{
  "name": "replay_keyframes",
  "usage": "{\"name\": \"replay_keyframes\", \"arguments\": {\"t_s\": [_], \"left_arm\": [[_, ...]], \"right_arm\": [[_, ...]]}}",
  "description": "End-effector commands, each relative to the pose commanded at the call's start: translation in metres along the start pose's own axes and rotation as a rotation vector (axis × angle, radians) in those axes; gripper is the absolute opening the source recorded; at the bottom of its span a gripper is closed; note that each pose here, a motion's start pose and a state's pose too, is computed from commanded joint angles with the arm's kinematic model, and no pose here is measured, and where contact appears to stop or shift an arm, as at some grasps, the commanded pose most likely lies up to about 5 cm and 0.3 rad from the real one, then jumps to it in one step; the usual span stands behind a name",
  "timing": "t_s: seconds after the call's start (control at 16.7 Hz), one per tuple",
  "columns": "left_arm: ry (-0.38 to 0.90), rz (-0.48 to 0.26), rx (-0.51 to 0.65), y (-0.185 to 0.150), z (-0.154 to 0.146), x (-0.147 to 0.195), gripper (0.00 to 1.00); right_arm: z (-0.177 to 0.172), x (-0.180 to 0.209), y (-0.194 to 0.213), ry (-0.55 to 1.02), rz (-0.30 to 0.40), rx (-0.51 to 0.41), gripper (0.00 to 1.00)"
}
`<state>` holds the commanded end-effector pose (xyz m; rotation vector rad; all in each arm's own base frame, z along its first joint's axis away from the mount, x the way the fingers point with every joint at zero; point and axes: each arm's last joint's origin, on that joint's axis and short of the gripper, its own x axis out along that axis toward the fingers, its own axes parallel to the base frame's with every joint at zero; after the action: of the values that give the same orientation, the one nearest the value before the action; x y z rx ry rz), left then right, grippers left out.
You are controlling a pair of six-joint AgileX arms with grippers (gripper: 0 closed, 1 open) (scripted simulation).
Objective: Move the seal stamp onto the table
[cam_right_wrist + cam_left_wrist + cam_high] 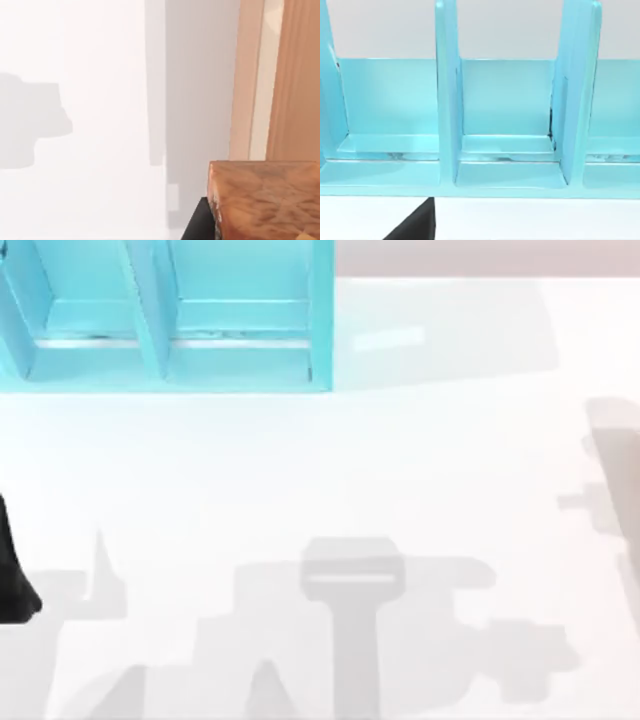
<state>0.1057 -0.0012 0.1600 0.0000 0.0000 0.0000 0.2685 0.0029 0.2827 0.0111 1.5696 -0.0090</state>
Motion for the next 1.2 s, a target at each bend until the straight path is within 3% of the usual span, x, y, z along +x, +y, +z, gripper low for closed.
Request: {"name": "replay_keyframes", "arguments": {"t_s": [0.3, 0.9, 1.2], "left_arm": [[0.000, 0.000, 0.000, 0.000, 0.000, 0.000, 1.00], [0.000, 0.000, 0.000, 0.000, 0.000, 0.000, 1.00], [0.000, 0.000, 0.000, 0.000, 0.000, 0.000, 1.00]], "right_arm": [[0.011, 0.009, 0.009, 0.000, 0.001, 0.006, 0.00], [0.067, 0.101, 0.116, 0.001, -0.003, 0.004, 0.00], [0.068, 0.110, 0.127, -0.001, -0.003, 0.004, 0.00]]}}
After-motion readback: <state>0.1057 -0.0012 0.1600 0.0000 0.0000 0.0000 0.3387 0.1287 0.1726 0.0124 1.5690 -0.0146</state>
